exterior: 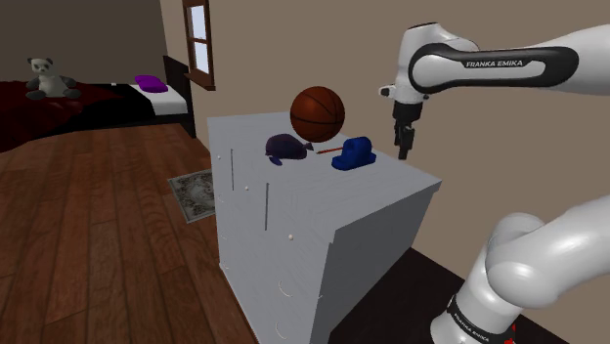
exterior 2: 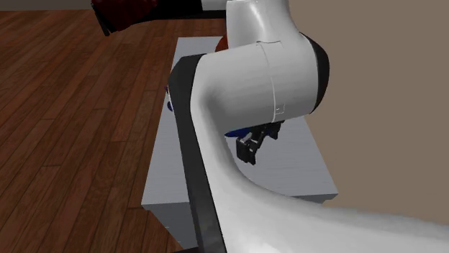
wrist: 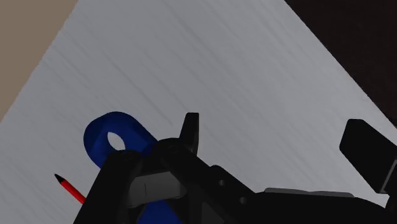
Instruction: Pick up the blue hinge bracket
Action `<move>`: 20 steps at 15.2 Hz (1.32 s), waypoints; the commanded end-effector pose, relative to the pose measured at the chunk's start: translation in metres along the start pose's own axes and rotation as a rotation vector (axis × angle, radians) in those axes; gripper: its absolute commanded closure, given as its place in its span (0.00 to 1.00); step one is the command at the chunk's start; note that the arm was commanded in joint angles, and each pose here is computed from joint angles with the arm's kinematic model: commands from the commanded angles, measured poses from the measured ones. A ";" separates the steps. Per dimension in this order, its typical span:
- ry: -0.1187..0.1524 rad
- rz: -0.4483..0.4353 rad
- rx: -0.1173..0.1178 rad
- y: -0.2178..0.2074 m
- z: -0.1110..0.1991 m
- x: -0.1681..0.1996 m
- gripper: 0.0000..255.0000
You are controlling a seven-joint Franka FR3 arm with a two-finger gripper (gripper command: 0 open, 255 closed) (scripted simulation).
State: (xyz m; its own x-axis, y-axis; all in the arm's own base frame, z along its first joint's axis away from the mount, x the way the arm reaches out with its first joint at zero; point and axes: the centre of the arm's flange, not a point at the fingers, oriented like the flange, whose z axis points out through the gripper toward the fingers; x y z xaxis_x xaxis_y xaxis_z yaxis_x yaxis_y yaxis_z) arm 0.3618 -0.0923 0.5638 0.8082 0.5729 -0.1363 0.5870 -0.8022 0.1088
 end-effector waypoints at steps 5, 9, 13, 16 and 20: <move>0.018 -0.283 -0.082 0.063 0.000 0.025 0.00; 0.031 -0.466 -0.136 0.099 -0.003 0.050 0.00; 0.041 -0.603 -0.176 0.121 -0.001 0.074 0.00; 0.041 -0.603 -0.176 0.120 0.015 0.076 0.00; 0.041 -0.603 -0.176 0.118 0.034 0.079 0.00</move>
State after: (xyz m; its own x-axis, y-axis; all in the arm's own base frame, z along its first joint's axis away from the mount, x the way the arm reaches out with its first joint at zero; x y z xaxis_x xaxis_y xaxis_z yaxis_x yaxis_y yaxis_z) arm 0.4929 -0.1474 0.5369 0.3321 0.9245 -0.1869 0.9362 -0.2990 0.1847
